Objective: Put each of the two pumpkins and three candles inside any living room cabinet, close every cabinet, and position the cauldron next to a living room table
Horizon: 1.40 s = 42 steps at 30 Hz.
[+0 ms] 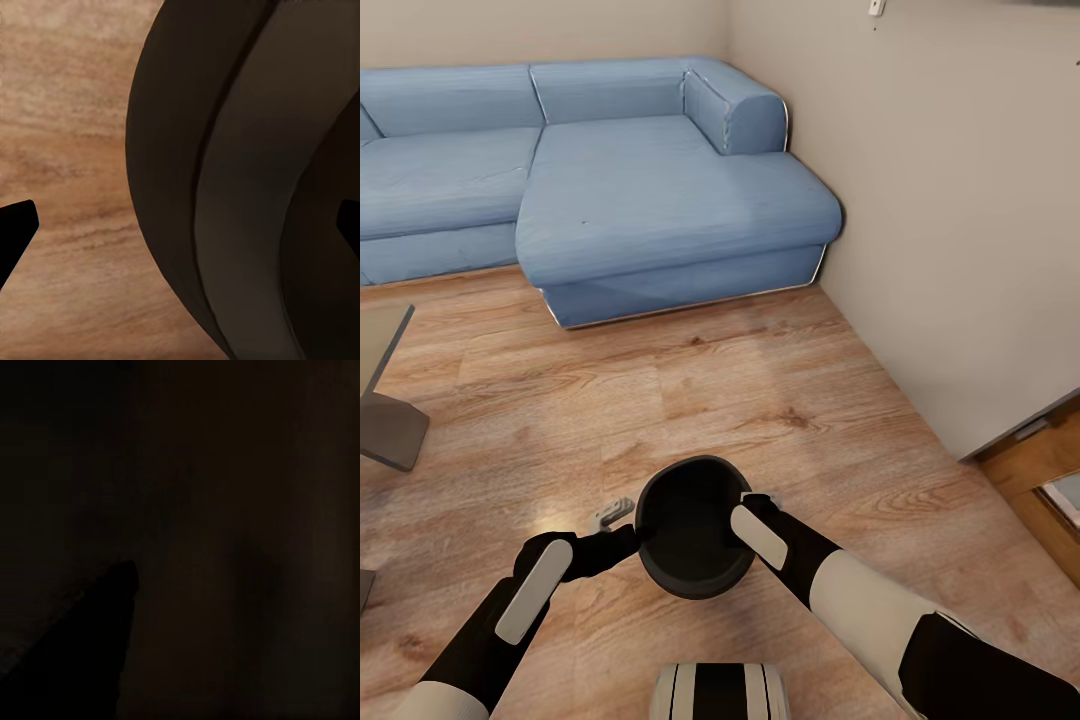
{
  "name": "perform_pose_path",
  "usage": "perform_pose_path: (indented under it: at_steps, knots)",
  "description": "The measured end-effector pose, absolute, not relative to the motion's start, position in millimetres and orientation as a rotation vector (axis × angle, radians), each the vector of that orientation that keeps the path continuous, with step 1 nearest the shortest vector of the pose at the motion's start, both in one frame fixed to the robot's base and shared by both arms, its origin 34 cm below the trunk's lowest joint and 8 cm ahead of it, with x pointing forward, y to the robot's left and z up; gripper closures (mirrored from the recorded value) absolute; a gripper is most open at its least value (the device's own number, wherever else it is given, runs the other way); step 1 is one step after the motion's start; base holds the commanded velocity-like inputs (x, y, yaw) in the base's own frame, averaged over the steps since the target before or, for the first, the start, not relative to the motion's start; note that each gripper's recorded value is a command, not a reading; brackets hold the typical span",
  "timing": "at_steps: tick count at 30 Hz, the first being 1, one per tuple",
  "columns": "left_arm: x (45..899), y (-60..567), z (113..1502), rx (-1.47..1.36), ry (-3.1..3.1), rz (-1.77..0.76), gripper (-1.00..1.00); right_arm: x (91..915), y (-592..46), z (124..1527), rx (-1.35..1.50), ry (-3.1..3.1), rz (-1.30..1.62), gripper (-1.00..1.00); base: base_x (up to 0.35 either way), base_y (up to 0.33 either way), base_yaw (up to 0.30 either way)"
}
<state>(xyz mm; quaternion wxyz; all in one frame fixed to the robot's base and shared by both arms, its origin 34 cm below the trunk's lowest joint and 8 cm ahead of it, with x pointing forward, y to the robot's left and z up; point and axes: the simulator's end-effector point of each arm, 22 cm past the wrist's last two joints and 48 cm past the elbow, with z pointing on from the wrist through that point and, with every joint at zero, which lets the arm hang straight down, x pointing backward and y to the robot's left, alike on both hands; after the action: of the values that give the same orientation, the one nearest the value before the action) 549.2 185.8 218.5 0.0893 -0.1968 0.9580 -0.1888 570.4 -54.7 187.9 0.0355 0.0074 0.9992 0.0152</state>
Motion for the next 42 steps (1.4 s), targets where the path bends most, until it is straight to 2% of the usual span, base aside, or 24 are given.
perform_pose_path:
  at_steps: [15,29,30,42]
  knots:
    - [552,191,214,-0.584,2.831,-0.512,-1.00,572,-50,188,0.006,3.063,0.074,1.00,0.000,0.000,0.000]
    - [542,170,204,-0.525,2.869,-0.470,-1.00,572,-51,188,0.009,3.063,0.074,1.00,0.000,0.000,0.000]
    - [542,170,204,-0.524,2.869,-0.469,1.00,572,-51,188,0.009,3.063,0.074,1.00,0.000,0.000,0.000]
    - [544,171,206,-0.529,2.862,-0.473,1.00,572,-51,188,0.011,3.063,0.075,1.00,0.000,0.000,0.000]
